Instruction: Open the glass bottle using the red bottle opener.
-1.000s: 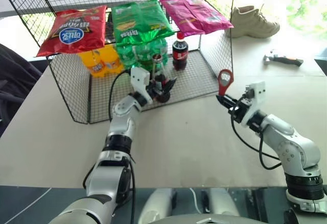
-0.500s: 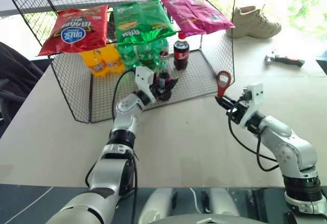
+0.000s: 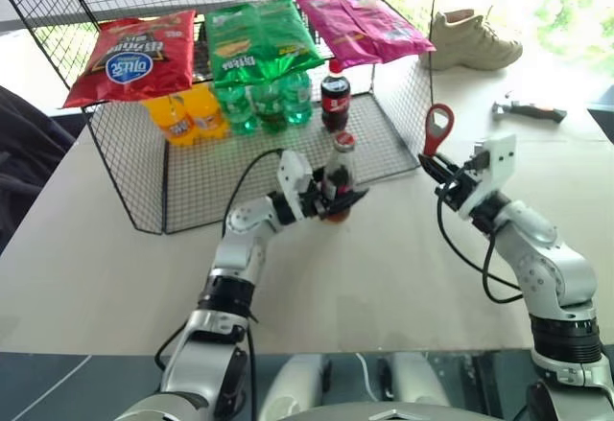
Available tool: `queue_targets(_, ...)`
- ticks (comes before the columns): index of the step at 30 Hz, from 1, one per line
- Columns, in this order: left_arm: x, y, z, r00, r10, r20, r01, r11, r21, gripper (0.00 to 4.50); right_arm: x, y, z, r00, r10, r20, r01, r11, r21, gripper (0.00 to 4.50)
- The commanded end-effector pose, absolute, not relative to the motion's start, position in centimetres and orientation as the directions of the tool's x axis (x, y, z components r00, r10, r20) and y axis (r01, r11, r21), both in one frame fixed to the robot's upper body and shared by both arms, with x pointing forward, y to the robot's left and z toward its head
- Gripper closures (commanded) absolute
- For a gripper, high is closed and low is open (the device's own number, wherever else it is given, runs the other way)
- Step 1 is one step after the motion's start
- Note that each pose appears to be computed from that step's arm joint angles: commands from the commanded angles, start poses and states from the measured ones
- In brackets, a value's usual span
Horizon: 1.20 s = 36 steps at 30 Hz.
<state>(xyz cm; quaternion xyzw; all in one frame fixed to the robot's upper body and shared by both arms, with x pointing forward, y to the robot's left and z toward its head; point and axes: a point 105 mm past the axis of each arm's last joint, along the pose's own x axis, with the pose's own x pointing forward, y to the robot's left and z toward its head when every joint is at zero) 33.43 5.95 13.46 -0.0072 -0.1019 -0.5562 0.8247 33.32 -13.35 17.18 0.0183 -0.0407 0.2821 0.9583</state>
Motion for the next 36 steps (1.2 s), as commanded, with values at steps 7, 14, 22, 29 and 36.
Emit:
queue_targets(7,32.6,4.9,14.7,0.348,-0.906,0.241,0.900,0.395,0.186,1.65,33.0,-12.5,18.8,0.820,0.548,0.164,-0.524,0.835,-0.168,4.50)
queue_targets(14,32.3,5.3,14.3,0.369,-0.888,0.275,0.891,0.422,0.169,0.05,32.8,-12.4,18.5,0.818,0.552,0.163,-0.527,0.832,-0.171,4.50)
queue_targets(22,32.2,5.3,15.7,0.358,-0.880,0.313,0.876,0.433,0.214,0.05,33.0,-12.4,18.1,0.817,0.555,0.158,-0.532,0.830,-0.166,4.50)
queue_targets(29,32.5,5.0,17.0,0.352,-0.870,0.344,0.861,0.446,0.246,0.05,33.0,-12.6,18.0,0.819,0.551,0.158,-0.529,0.833,-0.162,4.50)
queue_targets(36,33.0,4.9,18.0,0.361,-0.856,0.371,0.831,0.476,0.290,0.05,32.9,-12.7,17.9,0.824,0.544,0.159,-0.522,0.838,-0.160,4.50)
